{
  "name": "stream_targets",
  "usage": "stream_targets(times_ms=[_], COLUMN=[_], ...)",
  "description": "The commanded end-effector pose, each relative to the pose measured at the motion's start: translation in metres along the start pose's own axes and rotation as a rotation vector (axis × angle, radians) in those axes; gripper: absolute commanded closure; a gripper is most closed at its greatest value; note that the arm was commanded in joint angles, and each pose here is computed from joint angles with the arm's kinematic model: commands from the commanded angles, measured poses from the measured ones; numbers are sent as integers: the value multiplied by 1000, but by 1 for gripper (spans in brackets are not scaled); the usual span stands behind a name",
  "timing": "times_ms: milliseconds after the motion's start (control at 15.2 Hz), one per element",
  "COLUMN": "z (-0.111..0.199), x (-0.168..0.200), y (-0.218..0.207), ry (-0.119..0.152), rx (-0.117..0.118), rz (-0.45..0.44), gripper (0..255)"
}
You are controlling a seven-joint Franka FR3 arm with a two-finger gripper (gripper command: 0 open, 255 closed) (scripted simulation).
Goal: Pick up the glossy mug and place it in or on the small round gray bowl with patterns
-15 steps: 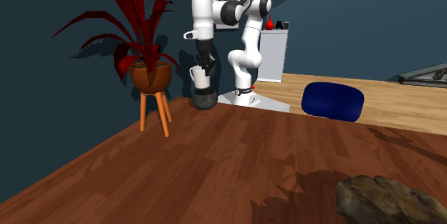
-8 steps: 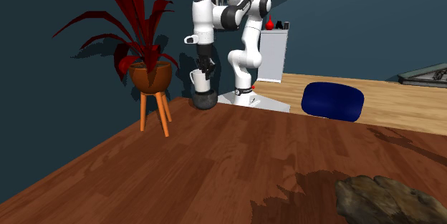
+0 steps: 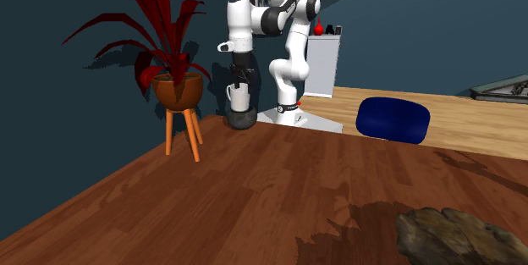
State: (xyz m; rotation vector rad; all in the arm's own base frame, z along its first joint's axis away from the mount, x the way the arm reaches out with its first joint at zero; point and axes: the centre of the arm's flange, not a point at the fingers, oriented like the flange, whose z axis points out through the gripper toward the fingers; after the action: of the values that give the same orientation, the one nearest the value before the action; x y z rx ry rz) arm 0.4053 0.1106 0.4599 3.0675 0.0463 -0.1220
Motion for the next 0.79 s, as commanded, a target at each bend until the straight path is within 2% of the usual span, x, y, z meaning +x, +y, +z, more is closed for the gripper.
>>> stream_targets(times_ms=[0,264,726], z=[0,-50,-50], x=[0,0,0], y=[0,0,0], ry=[0,0,0], rx=[0,0,0], rz=[0,0,0], gripper=[0,0,0])
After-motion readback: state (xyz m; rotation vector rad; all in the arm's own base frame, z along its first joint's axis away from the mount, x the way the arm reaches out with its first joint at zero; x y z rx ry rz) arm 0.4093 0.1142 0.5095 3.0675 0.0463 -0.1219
